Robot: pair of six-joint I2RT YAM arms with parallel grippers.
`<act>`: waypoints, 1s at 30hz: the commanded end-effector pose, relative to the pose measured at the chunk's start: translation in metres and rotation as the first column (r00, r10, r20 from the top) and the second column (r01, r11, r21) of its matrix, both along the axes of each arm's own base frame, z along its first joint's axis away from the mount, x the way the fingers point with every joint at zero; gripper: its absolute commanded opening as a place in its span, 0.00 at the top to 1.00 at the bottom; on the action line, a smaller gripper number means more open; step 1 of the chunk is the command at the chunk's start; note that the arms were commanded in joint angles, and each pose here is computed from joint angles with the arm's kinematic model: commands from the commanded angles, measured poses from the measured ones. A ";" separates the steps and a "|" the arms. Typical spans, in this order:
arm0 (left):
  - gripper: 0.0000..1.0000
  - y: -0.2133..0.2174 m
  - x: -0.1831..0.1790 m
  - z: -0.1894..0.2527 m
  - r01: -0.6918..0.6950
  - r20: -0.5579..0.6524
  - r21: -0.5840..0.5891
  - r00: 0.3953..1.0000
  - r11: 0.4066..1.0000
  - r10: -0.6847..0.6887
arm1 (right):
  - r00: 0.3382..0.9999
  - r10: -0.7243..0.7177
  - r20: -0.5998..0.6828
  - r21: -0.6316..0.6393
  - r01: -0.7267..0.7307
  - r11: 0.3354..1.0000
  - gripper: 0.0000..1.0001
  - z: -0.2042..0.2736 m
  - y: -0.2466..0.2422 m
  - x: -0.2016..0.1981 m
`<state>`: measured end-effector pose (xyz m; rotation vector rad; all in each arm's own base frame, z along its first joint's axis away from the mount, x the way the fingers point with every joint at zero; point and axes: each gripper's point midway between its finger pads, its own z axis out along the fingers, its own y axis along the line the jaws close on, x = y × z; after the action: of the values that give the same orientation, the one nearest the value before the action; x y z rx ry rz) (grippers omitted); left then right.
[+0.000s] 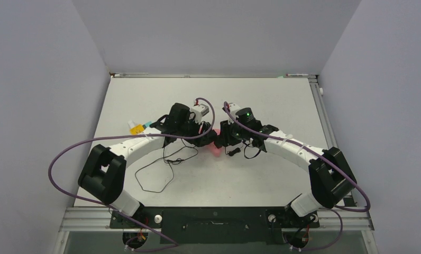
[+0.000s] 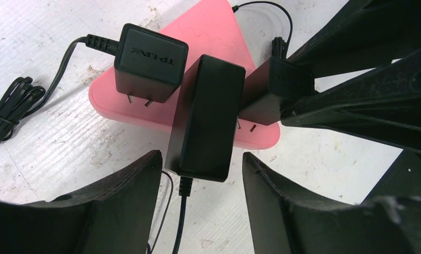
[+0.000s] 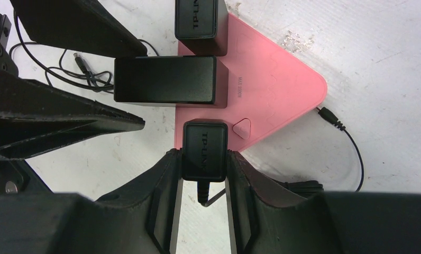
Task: Pull the plug off the socket
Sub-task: Remove the plug from the socket.
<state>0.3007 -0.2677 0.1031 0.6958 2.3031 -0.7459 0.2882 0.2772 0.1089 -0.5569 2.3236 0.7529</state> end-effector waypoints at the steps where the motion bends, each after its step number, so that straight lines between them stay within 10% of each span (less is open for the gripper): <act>1: 0.48 -0.011 0.012 0.017 0.004 0.045 -0.026 0.999 1.000 -0.003 | 0.998 0.042 0.042 0.069 -0.045 0.997 0.95 0.018 0.013 0.002; 20: 0.98 -0.019 0.004 0.006 0.050 0.015 0.002 0.999 0.999 -0.050 | 0.993 0.035 0.113 -0.091 -0.025 0.996 0.95 0.006 0.019 0.001; 30: 1.00 -0.024 0.000 0.003 0.061 -0.025 -0.032 0.998 0.998 -0.061 | 0.981 0.094 0.171 -0.173 -0.064 0.983 0.95 0.003 0.035 -0.012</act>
<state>0.2933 -0.2677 0.0840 0.7561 2.3731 -0.7151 0.2820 0.2881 0.0993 -0.6982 2.2831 0.4961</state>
